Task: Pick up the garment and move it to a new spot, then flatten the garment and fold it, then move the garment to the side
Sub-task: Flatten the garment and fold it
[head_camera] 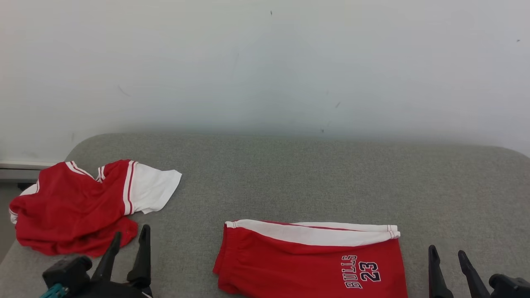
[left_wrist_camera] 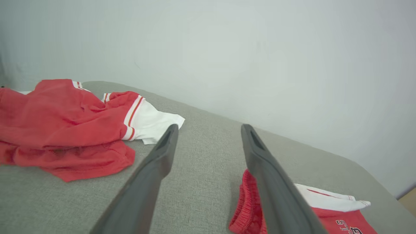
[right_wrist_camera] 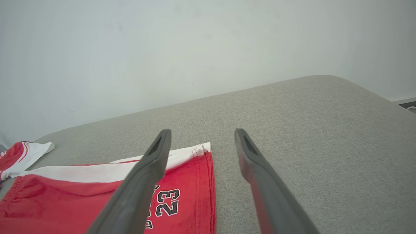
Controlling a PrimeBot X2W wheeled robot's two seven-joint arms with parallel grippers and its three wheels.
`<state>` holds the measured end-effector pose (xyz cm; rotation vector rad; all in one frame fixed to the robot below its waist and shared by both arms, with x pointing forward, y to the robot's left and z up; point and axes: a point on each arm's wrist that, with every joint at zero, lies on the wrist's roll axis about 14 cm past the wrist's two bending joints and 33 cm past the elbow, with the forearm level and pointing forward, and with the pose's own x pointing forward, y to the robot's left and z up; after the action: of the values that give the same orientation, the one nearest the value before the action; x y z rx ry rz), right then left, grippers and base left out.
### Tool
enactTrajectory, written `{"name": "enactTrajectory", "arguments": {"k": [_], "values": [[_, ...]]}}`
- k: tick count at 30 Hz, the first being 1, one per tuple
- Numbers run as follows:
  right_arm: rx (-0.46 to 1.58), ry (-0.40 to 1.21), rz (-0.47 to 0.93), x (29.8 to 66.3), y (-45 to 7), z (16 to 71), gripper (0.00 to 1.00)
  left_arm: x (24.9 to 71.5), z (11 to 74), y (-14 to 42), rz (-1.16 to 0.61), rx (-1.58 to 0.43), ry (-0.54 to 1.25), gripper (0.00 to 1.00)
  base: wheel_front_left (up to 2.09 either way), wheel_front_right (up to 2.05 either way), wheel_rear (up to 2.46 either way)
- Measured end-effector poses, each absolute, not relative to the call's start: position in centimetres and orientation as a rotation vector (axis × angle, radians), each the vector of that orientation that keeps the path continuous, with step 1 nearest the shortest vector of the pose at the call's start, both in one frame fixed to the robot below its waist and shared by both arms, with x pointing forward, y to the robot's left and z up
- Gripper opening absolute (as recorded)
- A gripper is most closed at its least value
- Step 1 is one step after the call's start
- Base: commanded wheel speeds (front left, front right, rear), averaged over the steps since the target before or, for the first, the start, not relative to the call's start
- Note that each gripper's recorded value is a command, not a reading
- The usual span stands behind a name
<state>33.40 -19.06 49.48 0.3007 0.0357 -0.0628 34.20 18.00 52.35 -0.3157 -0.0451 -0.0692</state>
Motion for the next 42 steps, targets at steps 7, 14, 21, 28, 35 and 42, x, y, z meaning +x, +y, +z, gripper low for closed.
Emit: {"name": "enactTrajectory", "arguments": {"k": [7,14,21,28,35,42], "values": [[0.340,-0.026,-0.055,34.3,-17.9,51.0,1.00,33.2,52.1,18.3,-0.011,-0.339,-0.070,1.00,0.00,0.00,0.00],[0.339,-0.011,-0.057,34.3,-17.8,50.2,1.00,32.6,50.5,16.4,-0.056,-0.300,-0.027,1.00,0.00,0.00,0.00],[0.340,0.014,-0.059,34.2,-17.8,49.2,1.00,31.4,47.0,16.0,-0.063,-0.256,0.080,1.00,0.00,0.00,0.00],[0.338,0.028,-0.067,34.3,-17.9,48.6,1.00,31.3,46.2,15.8,-0.069,-0.237,0.107,1.00,0.00,0.00,0.00],[0.336,0.026,-0.054,34.6,-17.6,48.7,1.00,31.4,46.0,16.0,-0.063,-0.226,0.111,1.00,0.00,0.00,0.00],[0.333,0.044,-0.055,34.5,-17.6,48.0,1.00,31.5,46.0,16.5,-0.050,-0.214,0.107,1.00,0.00,0.00,0.00]]}}
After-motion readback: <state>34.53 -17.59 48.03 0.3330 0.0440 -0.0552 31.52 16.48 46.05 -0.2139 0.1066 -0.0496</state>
